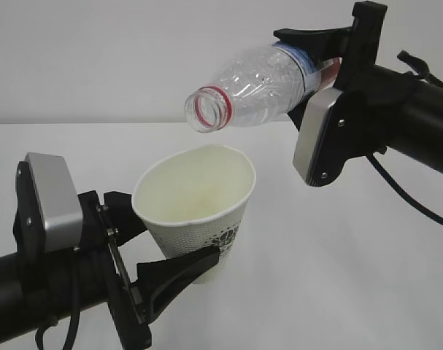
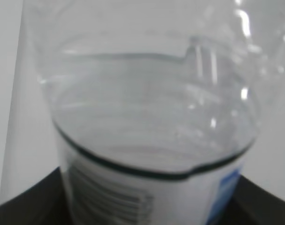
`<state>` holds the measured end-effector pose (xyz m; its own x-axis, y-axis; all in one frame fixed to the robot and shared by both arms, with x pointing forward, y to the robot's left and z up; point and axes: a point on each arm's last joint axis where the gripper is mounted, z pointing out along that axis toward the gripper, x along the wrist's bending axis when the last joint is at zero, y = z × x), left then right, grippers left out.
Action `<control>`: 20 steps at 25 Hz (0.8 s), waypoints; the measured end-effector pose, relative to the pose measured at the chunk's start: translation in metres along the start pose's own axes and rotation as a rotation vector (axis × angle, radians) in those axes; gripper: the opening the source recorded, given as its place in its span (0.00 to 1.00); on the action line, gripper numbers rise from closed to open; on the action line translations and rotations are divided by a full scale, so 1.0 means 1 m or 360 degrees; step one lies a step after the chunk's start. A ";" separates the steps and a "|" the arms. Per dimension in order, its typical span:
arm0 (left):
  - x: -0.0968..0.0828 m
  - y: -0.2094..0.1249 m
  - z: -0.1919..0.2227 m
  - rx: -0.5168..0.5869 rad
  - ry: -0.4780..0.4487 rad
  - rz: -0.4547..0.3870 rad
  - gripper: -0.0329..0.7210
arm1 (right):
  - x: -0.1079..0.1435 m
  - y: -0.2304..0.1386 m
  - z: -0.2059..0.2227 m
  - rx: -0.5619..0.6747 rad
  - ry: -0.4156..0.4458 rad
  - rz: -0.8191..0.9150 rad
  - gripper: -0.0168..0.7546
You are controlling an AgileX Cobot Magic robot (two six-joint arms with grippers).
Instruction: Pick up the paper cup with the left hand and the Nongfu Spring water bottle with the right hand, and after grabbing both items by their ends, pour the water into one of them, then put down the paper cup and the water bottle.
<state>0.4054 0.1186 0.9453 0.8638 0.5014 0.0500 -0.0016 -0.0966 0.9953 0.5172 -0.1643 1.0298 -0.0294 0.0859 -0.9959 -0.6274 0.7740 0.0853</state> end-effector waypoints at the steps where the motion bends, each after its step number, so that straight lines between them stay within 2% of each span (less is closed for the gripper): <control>1: 0.000 0.000 0.000 0.0000 0.0000 0.0000 0.72 | 0.000 0.000 0.000 0.0000 0.0000 -0.0011 0.64; 20: 0.000 0.000 0.000 0.0000 0.0000 -0.0036 0.72 | 0.000 0.000 0.000 0.0004 -0.0002 -0.0100 0.64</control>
<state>0.4054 0.1186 0.9453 0.8636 0.5034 0.0277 0.0178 -0.0853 0.9962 0.5174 -0.1645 1.0299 0.0108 0.0378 -0.9992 -0.6258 0.7797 0.0227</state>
